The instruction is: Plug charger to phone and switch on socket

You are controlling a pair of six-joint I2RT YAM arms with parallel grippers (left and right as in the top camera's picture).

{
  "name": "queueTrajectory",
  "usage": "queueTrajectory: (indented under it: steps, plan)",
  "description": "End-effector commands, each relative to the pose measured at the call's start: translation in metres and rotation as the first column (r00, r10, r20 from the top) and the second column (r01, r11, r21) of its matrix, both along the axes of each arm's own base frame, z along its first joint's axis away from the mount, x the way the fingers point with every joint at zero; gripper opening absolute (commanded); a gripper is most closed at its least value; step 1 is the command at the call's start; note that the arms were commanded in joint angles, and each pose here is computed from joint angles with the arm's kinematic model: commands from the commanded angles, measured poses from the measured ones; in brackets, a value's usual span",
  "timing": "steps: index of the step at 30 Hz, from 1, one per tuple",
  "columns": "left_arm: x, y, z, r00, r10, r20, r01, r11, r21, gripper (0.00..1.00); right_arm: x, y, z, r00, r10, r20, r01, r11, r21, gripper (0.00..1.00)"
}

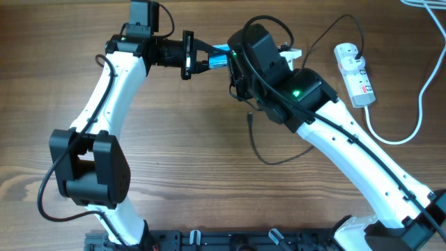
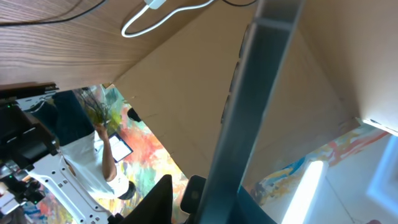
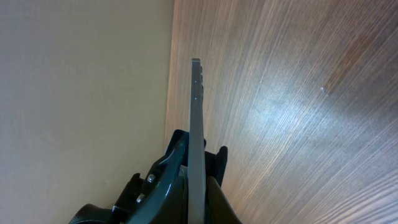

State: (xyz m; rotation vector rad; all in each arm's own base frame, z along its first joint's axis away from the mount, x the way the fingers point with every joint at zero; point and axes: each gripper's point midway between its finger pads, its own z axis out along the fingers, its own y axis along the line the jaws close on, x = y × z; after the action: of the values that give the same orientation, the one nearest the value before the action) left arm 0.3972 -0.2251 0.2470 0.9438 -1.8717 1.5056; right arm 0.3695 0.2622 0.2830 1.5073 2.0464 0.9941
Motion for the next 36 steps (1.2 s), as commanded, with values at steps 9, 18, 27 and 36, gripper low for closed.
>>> queueTrajectory:
  steps: [9, 18, 27, 36]
  plan:
    - [-0.003, -0.001, 0.02, 0.999, -0.006, 0.054, 0.006, 1.0, -0.015, 0.04, -0.012, 0.021, 0.001, 0.991, 0.137, -0.011, -0.137, 0.99, 0.018, 0.15]
    - [0.002, 0.001, 0.014, 0.996, 0.012, 0.09, -0.014, 1.0, 0.021, 0.04, -0.01, 0.017, 0.005, 0.967, 0.248, 0.051, -0.241, 0.964, -0.115, 0.39]
    - [0.024, 0.012, -0.012, 0.961, 0.051, 0.273, -0.105, 0.977, 0.187, 0.04, -0.018, -0.031, 0.071, 0.849, 0.465, 0.253, -0.281, 0.8, -0.53, 0.82]
    - [0.034, 0.021, -0.027, 0.804, -0.115, 0.583, -0.097, 0.943, 0.32, 0.04, -0.053, -0.086, 0.04, 0.751, 0.656, -0.075, -0.44, 0.412, -0.798, 1.0]
